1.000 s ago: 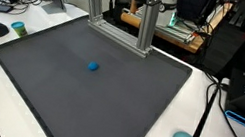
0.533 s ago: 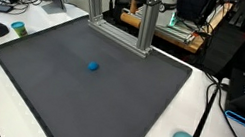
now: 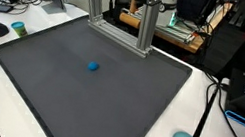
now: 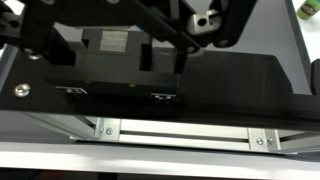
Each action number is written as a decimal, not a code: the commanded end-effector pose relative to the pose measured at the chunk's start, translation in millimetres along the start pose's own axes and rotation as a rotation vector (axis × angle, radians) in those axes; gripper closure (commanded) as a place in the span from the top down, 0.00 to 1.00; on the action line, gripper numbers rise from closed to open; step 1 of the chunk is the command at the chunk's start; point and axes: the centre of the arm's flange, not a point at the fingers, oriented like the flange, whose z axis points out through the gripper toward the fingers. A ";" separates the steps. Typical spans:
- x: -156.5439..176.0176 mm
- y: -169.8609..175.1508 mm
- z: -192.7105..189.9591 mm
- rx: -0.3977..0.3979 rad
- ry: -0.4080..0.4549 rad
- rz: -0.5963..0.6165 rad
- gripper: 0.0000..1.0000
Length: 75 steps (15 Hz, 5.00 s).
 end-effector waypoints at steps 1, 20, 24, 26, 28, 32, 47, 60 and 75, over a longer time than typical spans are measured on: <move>-5.6 1.9 -3.0 0.036 -0.023 0.025 1.00; -4.8 -6.2 -14.9 0.056 -0.018 0.126 1.00; -1.2 -6.9 -12.6 0.055 -0.008 0.132 1.00; 0.3 -6.7 -10.7 0.061 0.002 0.131 1.00; 2.4 -6.6 -8.2 0.060 0.005 0.134 1.00; 5.1 -8.7 -3.9 0.054 -0.016 0.124 1.00; 2.4 -6.8 1.7 0.022 -0.048 0.124 0.54; 16.7 -0.6 -24.6 0.005 0.002 0.154 0.22; 153.7 2.5 -96.3 -0.015 0.172 0.169 0.22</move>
